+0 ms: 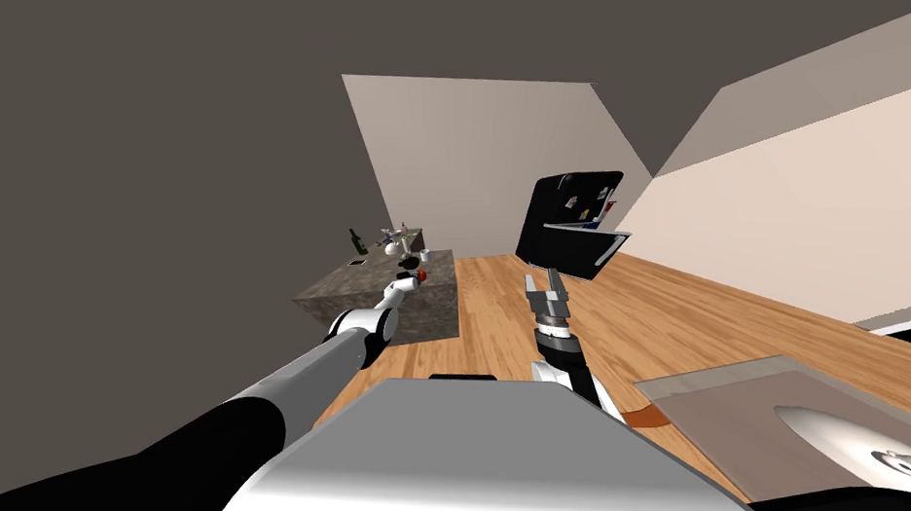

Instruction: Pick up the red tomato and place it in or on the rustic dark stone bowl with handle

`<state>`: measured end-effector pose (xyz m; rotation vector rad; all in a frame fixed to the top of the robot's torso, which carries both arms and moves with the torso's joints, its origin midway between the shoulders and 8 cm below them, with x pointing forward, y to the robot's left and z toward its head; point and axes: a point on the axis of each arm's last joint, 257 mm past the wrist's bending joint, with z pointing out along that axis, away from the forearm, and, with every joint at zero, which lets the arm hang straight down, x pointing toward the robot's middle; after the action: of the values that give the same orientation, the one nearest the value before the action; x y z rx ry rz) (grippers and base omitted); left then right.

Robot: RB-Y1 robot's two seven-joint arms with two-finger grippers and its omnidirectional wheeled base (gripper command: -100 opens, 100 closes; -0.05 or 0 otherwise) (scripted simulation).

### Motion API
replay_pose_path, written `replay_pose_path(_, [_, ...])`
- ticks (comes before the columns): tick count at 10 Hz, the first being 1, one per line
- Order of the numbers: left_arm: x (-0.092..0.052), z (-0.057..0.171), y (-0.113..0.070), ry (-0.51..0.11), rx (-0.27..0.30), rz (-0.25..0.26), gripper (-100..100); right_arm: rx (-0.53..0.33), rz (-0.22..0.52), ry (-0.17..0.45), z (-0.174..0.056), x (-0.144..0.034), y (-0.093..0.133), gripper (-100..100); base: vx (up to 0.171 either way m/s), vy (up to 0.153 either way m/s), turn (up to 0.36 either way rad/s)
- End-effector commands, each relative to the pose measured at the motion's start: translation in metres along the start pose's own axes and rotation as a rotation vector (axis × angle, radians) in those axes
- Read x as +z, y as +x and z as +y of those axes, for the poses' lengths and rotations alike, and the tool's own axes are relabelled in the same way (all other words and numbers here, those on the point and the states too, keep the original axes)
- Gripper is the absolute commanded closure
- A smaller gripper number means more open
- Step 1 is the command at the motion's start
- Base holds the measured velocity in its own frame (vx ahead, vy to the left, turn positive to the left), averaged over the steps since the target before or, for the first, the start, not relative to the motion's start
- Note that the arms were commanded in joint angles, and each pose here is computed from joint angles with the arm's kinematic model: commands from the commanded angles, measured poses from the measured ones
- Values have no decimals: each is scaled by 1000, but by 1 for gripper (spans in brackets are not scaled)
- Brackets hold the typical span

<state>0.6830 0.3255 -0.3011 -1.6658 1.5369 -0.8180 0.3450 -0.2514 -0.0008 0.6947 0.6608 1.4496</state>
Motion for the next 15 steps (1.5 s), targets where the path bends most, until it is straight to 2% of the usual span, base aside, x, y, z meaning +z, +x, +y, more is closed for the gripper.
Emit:
replay_pose_path(1, [0, -2, 0, 2, -23, -4, 100, 0, 0, 0, 0, 0, 0, 0, -26, 37, -35])
replay_pose_path(2, [0, -2, 0, 2, -31, -4, 100, 0, 0, 0, 0, 0, 0, 0, -14, 9, -1])
replay_pose_path(3, [0, -3, 2, 4, -11, -11, 100, 0, 0, 0, 0, 0, 0, 0, -27, 14, -34])
replay_pose_path(4, [0, -3, 2, 4, -36, -11, 100, 0, 0, 0, 0, 0, 0, 0, -28, 23, -39])
replay_pose_path(5, [0, -5, 3, 6, -4, -19, 100, 0, 0, 0, 0, 0, 0, 0, -33, 38, -56])
replay_pose_path(7, [0, -5, 3, 7, -40, -19, 100, 0, 0, 0, 0, 0, 0, 0, -20, 25, -20])
replay_pose_path(8, [0, -7, 4, 10, -20, -26, 100, 0, 0, 0, 0, 0, 0, 0, -21, 24, -37])
replay_pose_path(9, [0, -7, 4, 10, -44, -26, 100, 0, 0, 0, 0, 0, 0, 0, -28, 26, -39])
replay_pose_path(10, [1, -7, 3, 8, -33, -25, 100, 0, 0, 0, 0, 0, 0, 0, -12, 10, -9])
replay_pose_path(11, [1, -7, 4, 9, -36, -25, 0, 0, 0, 0, 0, 0, 0, 0, 0, 0, 0])
replay_pose_path(12, [-1, -25, 9, 42, -16, -15, 100, 0, 0, 0, 0, 0, 0, 0, -96, -18, 118])
replay_pose_path(13, [1, -5, 5, 1, -18, -24, 100, 0, 0, 0, 0, 0, 0, 0, -115, -17, 89])
replay_pose_path(14, [-1, -25, 9, 42, -16, -15, 100, 0, 0, 0, 0, 0, 0, 0, -78, 2, 26])
replay_pose_path(15, [-1, -25, 9, 42, -16, -15, 100, 0, 0, 0, 0, 0, 0, 0, -32, 7, -12])
